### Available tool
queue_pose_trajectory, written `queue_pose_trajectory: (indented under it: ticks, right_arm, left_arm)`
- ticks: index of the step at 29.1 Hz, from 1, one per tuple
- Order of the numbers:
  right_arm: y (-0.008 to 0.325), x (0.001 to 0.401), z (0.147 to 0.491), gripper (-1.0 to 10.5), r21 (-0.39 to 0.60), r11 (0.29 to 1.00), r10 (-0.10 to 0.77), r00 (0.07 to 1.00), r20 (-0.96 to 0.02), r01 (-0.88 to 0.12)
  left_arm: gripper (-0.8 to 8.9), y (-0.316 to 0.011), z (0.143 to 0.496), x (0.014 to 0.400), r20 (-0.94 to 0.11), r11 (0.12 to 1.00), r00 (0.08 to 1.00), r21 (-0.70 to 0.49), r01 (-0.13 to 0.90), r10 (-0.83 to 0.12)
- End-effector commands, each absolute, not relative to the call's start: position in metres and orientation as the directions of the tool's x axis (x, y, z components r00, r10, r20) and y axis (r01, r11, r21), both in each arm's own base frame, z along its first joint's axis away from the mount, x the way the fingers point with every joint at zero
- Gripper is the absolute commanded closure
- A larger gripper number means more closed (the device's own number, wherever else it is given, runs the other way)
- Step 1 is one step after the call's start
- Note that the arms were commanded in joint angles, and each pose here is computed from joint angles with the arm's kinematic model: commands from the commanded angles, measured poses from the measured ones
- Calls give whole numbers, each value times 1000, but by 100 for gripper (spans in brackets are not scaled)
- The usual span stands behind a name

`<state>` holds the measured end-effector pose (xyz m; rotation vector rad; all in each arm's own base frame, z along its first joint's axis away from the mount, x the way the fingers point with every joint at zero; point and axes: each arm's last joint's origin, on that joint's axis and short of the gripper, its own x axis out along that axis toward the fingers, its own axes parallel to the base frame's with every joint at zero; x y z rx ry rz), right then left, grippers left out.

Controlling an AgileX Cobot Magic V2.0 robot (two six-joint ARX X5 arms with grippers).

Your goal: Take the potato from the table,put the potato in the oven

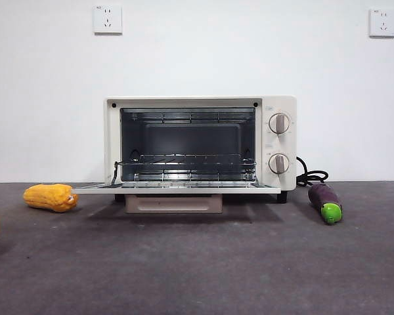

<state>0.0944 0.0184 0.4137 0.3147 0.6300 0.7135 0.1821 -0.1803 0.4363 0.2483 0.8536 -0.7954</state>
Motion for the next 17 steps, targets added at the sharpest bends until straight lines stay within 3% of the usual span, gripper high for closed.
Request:
queue_pose_trajectory:
  ticks: [1,5,8,13,17]
  right_arm:
    - [20,105,416,849,486,699,712,574,-405,-524]
    - [41,127,420,806,512,604,797,487,-358,-612]
    - [65,140,423,806,504,556,831,444,-335,-661]
    - [130,158,415,772,460,496,863,359,-356,-736]
    - [184,170,399,632,460,443,879,273,-391,-770]
  left_arm:
    - [819,-153,459,153,-689,702,446,-129,701,-572]
    - [819,-98,484,101,-599,764,565,-125,634,-567]
    - [819,-76,492,79,-536,776,607,-155,612,-586]
    - [819,-46,500,51,-444,811,694,-153,564,-567]
    - [819,-29,502,35,-390,820,729,-152,552,-563]
